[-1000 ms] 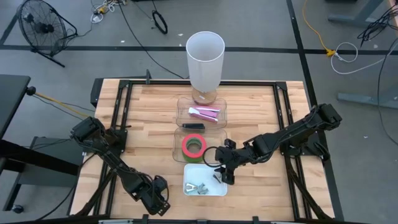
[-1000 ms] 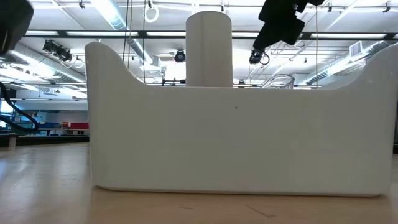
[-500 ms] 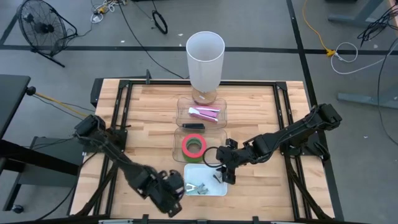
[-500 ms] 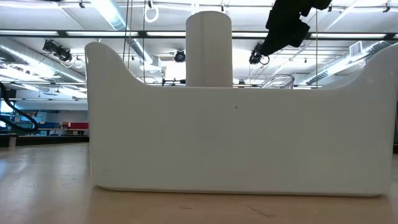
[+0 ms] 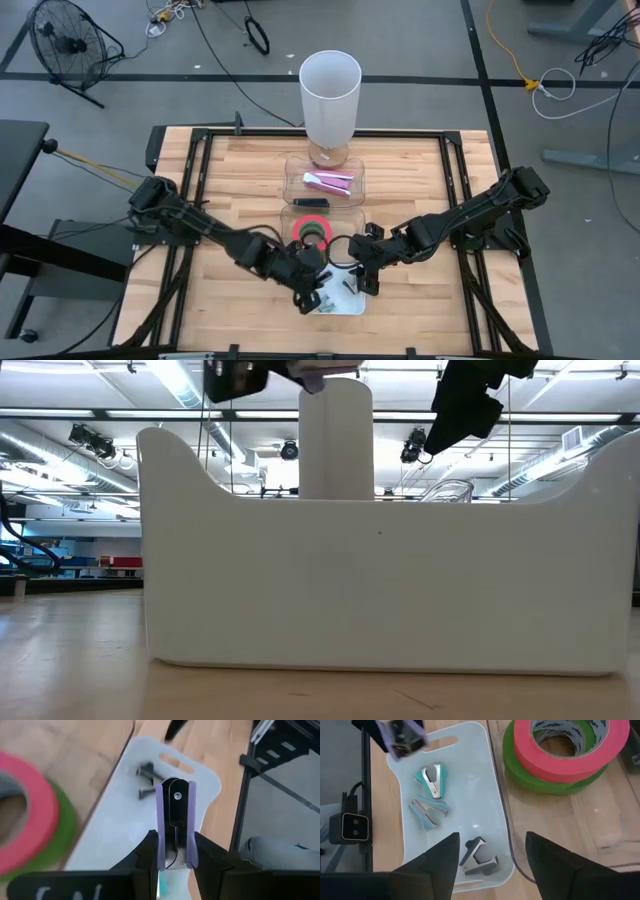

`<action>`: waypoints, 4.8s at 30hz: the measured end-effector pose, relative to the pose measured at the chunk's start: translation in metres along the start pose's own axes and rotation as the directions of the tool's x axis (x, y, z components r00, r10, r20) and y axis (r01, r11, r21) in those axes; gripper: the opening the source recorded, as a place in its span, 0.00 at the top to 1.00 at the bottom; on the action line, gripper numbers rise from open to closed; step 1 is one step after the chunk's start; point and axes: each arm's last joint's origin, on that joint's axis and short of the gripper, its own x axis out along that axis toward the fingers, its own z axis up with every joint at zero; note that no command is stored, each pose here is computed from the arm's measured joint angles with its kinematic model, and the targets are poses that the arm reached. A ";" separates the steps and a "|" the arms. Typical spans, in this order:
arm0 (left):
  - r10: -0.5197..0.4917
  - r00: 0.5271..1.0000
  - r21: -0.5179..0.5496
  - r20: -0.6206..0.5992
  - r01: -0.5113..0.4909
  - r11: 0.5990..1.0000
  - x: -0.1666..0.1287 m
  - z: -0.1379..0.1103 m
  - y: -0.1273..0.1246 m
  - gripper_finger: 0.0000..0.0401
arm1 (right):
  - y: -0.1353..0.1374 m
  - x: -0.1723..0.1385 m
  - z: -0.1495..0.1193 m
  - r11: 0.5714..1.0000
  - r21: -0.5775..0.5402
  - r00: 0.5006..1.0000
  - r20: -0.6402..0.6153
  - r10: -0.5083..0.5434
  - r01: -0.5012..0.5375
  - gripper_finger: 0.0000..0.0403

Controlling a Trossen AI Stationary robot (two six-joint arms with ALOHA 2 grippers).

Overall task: Pick and place Stapler, Stapler remover, tape
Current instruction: Put the purple staple remover into the white bin, then return to Home Position

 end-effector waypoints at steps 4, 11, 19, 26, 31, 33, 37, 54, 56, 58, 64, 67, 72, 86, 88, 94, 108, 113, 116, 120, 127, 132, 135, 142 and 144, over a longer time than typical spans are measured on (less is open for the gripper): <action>0.000 1.000 0.026 0.014 0.000 1.000 0.005 0.007 0.005 0.77 | 0.000 0.000 0.000 1.000 0.001 1.000 0.002 0.001 -0.001 0.43; 0.036 0.998 0.041 -0.047 -0.034 0.999 0.041 0.000 0.012 0.77 | 0.001 0.000 0.002 1.000 0.004 1.000 0.020 0.013 -0.013 0.43; 0.025 0.996 0.044 -0.081 -0.021 0.999 0.054 -0.003 0.014 0.70 | 0.001 0.000 0.002 1.000 0.008 1.000 0.020 0.013 -0.014 0.43; 0.031 0.997 0.046 -0.073 -0.028 0.999 0.054 -0.003 0.014 0.46 | 0.001 0.000 0.002 1.000 0.008 1.000 0.022 0.015 -0.015 0.43; 0.030 0.997 0.077 -0.072 -0.025 0.997 0.054 -0.003 0.014 0.42 | 0.001 0.000 0.002 1.000 0.008 1.000 0.023 0.015 -0.015 0.43; 0.027 0.997 0.101 -0.070 -0.020 0.995 0.054 -0.003 0.014 0.41 | 0.001 0.000 0.002 1.000 0.008 1.000 0.023 0.015 -0.015 0.43; 0.019 0.997 0.185 -0.076 -0.005 0.983 0.054 -0.003 0.013 0.43 | 0.002 0.000 0.003 1.000 0.004 1.000 0.025 0.017 -0.017 0.43; 0.014 0.995 0.509 0.094 -0.060 0.859 0.011 0.027 0.017 0.43 | 0.005 -0.006 0.047 0.965 -0.253 0.903 0.394 0.173 -0.074 0.43; 0.001 0.993 0.439 0.115 -0.051 0.897 0.009 0.029 0.015 0.43 | 0.005 -0.007 0.048 0.976 -0.192 0.896 0.408 0.173 -0.101 0.43; -0.010 0.992 0.388 0.124 -0.040 0.921 0.009 0.030 0.014 0.43 | 0.005 -0.007 0.048 0.982 -0.141 0.895 0.411 0.173 -0.125 0.43; -0.034 0.988 0.354 0.150 -0.022 0.935 0.008 0.032 0.012 0.43 | 0.005 -0.007 0.048 0.985 -0.074 0.896 0.410 0.173 -0.156 0.43; -0.035 0.987 0.350 0.154 -0.021 0.937 0.009 0.034 0.012 0.43 | 0.004 -0.007 0.048 0.985 -0.075 0.896 0.409 0.172 -0.155 0.43; -0.033 0.987 0.344 0.157 -0.023 0.939 0.009 0.036 0.015 0.43 | 0.003 -0.007 0.049 0.986 -0.070 0.898 0.408 0.166 -0.150 0.43; -0.254 0.887 0.313 0.385 0.133 0.940 -0.087 0.036 0.033 0.43 | -0.050 -0.073 -0.004 0.978 -0.048 0.812 0.550 0.194 -0.201 0.43; -0.280 0.862 0.307 0.423 0.154 0.939 -0.094 0.030 0.043 0.43 | -0.059 -0.083 -0.016 0.976 -0.051 0.799 0.566 0.204 -0.214 0.43; -0.270 0.835 0.277 0.479 0.148 0.949 -0.118 0.008 0.085 0.43 | -0.086 -0.097 -0.050 0.975 -0.031 0.757 0.625 0.191 -0.220 0.43; -0.154 0.841 0.193 0.519 0.060 0.979 -0.127 -0.051 0.172 0.43 | -0.148 -0.073 -0.136 0.982 0.061 0.702 0.707 0.083 -0.177 0.43; -0.122 0.808 0.150 0.576 0.042 0.988 -0.137 -0.063 0.194 0.43 | -0.160 -0.065 -0.152 0.982 0.090 0.677 0.734 0.047 -0.166 0.43; -0.113 0.782 0.130 0.613 0.041 0.991 -0.142 -0.070 0.204 0.43 | -0.164 -0.063 -0.159 0.981 0.091 0.655 0.754 0.045 -0.172 0.43; -0.096 0.760 0.108 0.642 0.034 0.994 -0.141 -0.083 0.218 0.43 | -0.166 -0.063 -0.166 0.978 0.081 0.615 0.787 0.056 -0.193 0.43; -0.070 0.733 0.079 0.676 0.022 0.997 -0.133 -0.109 0.240 0.43 | -0.169 -0.064 -0.176 0.969 0.034 0.516 0.850 0.101 -0.245 0.43; -0.098 0.687 0.086 0.720 0.052 0.995 -0.131 -0.126 0.250 0.43 | -0.168 -0.074 -0.171 0.960 0.007 0.416 0.902 0.115 -0.281 0.43; -0.116 0.656 0.092 0.746 0.071 0.993 -0.129 -0.135 0.255 0.43 | -0.167 -0.076 -0.170 0.958 -0.003 0.394 0.911 0.120 -0.286 0.43; -0.123 0.640 0.094 0.758 0.079 0.992 -0.120 -0.145 0.261 0.43 | -0.167 -0.076 -0.170 0.958 0.000 0.395 0.911 0.119 -0.287 0.43; -0.117 0.658 0.093 0.744 0.071 0.993 -0.119 -0.146 0.262 0.43 | -0.167 -0.076 -0.170 0.958 0.000 0.397 0.910 0.119 -0.287 0.43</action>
